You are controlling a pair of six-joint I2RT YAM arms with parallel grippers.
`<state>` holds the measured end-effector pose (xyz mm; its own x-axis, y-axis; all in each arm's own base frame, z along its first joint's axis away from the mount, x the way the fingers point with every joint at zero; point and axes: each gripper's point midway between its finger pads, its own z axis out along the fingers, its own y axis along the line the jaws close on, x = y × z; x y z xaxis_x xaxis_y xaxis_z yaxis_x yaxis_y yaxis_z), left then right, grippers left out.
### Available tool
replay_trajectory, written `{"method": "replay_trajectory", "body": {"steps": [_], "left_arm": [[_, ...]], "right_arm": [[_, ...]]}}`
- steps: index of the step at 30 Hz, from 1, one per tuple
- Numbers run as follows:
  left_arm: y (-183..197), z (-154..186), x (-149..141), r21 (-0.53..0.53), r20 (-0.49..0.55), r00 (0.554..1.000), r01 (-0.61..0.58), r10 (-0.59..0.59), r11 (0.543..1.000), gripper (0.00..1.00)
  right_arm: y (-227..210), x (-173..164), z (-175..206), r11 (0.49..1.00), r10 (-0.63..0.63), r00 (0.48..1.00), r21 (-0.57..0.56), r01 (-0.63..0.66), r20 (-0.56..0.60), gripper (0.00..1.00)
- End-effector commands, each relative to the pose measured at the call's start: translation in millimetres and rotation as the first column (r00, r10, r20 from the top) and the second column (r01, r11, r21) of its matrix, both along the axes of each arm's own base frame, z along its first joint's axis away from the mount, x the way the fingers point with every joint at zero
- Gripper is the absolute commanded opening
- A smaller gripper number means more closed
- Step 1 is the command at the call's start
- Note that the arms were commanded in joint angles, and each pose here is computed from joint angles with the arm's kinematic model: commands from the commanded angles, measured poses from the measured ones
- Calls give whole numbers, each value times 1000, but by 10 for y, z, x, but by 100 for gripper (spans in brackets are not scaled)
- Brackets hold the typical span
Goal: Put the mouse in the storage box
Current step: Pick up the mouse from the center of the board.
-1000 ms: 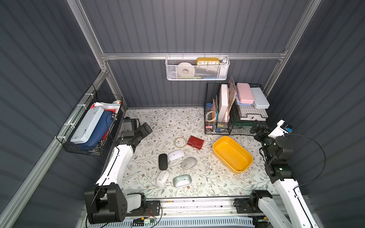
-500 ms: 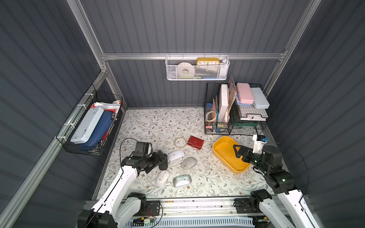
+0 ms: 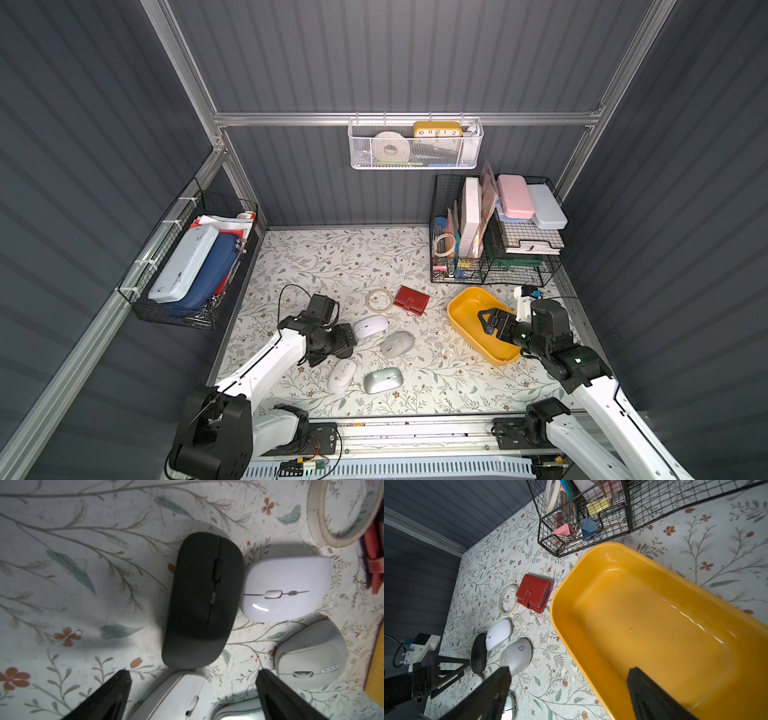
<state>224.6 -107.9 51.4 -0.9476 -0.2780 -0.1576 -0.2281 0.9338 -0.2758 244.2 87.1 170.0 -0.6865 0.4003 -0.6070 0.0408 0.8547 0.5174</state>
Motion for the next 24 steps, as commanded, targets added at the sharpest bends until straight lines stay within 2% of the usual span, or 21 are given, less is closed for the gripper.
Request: {"method": "replay_trajectory", "body": {"steps": [1, 5, 8, 18, 24], "left_arm": [[47, -5, 84, 126, 7, 998, 56, -57, 991, 98], [-56, -89, 146, 161, -16, 993, 119, -118, 980, 98], [13, -155, 168, 223, -49, 993, 115, -107, 968, 96], [17, -348, 190, 246, -91, 991, 118, -99, 962, 92], [12, -464, 246, 267, -119, 989, 114, -84, 957, 84]], "right_arm": [[-29, 64, 90, 1000, -25, 999, -1, 25, 46, 93], [-40, 60, 43, 999, -30, 999, -9, 30, 26, 93], [-92, 71, 57, 998, -51, 998, -30, 52, 39, 93], [-120, 121, 92, 997, -73, 995, -32, 75, 61, 93], [-109, 119, 51, 997, -71, 996, -25, 73, 54, 93]]}}
